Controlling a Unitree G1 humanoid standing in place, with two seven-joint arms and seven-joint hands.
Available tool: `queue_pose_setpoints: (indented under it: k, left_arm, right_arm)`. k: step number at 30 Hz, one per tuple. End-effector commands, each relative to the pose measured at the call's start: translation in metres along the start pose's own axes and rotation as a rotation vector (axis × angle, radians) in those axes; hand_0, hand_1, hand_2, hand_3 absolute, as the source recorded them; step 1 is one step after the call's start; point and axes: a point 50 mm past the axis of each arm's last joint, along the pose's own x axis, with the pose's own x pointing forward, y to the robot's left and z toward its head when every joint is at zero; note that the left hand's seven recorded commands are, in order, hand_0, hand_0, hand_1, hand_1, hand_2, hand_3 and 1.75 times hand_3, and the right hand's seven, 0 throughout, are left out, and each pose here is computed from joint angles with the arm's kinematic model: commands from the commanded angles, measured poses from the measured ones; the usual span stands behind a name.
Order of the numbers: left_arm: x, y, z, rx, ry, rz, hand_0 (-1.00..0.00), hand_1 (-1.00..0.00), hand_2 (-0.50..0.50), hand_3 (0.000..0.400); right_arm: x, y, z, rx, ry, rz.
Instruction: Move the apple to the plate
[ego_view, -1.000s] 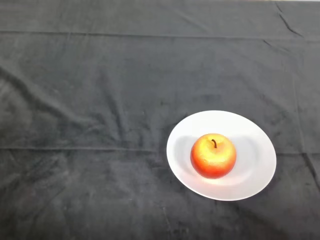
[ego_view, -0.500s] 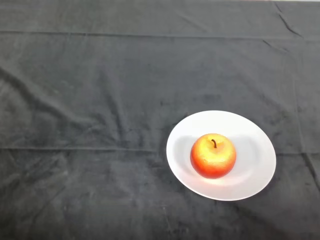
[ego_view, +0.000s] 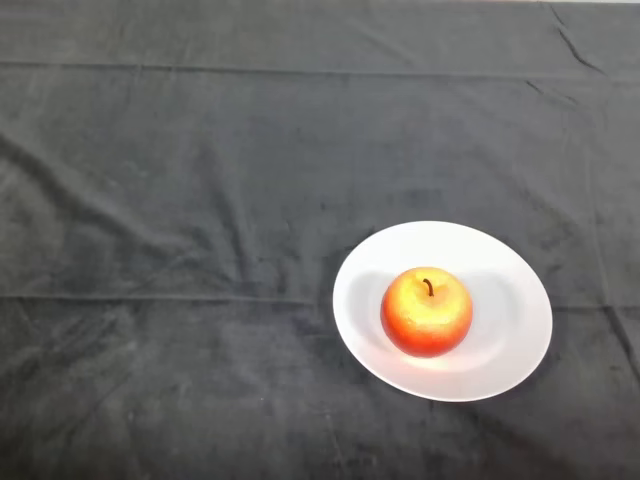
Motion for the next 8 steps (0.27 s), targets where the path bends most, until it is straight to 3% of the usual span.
queue_pose_setpoints:
  k: [1,8]
  left_arm:
    - [0.0046,0.0091,0.0106,0.017,-0.021,0.006,0.00,0.00,0.00,0.000]
    - [0.0047,0.0093,0.0114,0.019,-0.026,0.007,0.00,0.00,0.00,0.000]
  right_arm:
    - [0.0030,0.0078,0.0078,0.009,-0.031,0.025]
    - [0.0030,0.0078,0.0078,0.009,-0.031,0.025]
